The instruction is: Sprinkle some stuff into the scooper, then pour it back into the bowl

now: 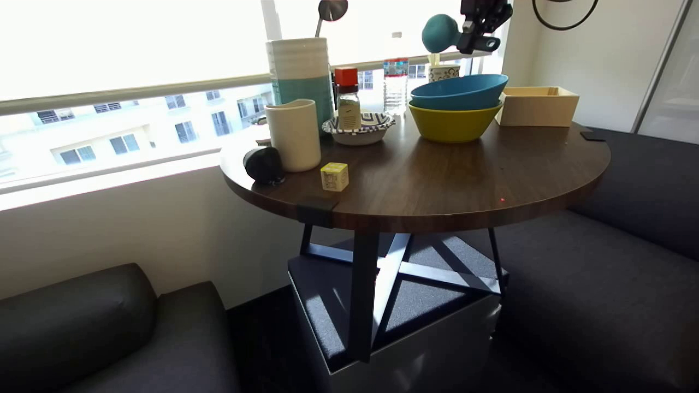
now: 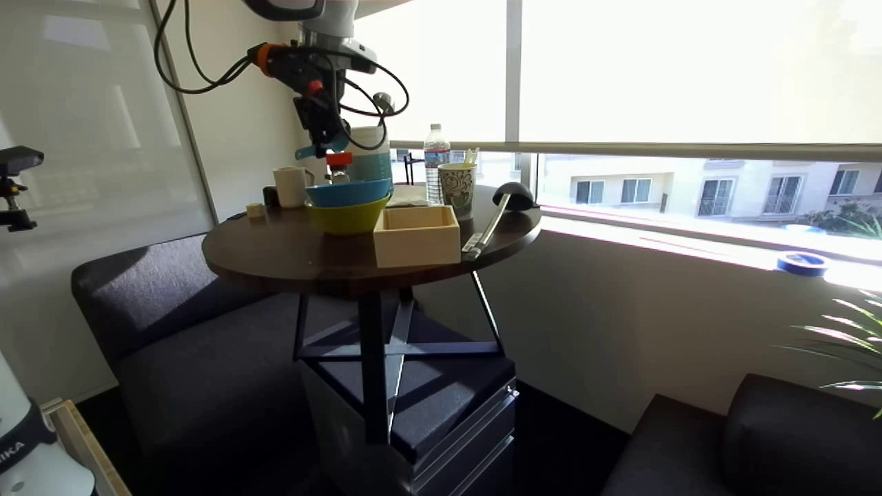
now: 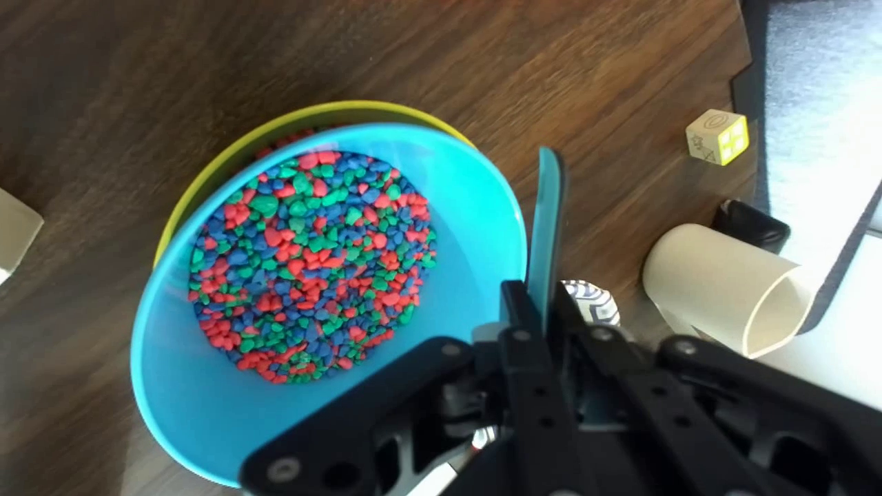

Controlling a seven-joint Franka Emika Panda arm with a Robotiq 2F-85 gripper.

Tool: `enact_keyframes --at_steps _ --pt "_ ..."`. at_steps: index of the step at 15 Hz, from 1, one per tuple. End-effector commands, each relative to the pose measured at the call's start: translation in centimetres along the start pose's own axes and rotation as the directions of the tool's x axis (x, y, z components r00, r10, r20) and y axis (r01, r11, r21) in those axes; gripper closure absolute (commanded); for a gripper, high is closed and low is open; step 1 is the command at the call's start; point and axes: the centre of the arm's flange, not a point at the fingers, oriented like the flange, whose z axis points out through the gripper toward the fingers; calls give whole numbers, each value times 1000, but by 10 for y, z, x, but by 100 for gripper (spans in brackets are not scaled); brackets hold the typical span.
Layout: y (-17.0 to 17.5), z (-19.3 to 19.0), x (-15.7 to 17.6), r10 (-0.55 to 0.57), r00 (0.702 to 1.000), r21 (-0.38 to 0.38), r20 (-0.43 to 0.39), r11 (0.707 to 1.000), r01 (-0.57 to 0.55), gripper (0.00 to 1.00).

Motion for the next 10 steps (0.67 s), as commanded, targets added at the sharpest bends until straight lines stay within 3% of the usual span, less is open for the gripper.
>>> enact_keyframes --at_steps 1,7,10 --pt "-3 -4 1 46 999 29 1 999 -46 98" --pt "-46 9 -15 -101 992 -74 71 992 106 98" --pt "-73 22 -32 -209 966 -156 152 960 233 98"
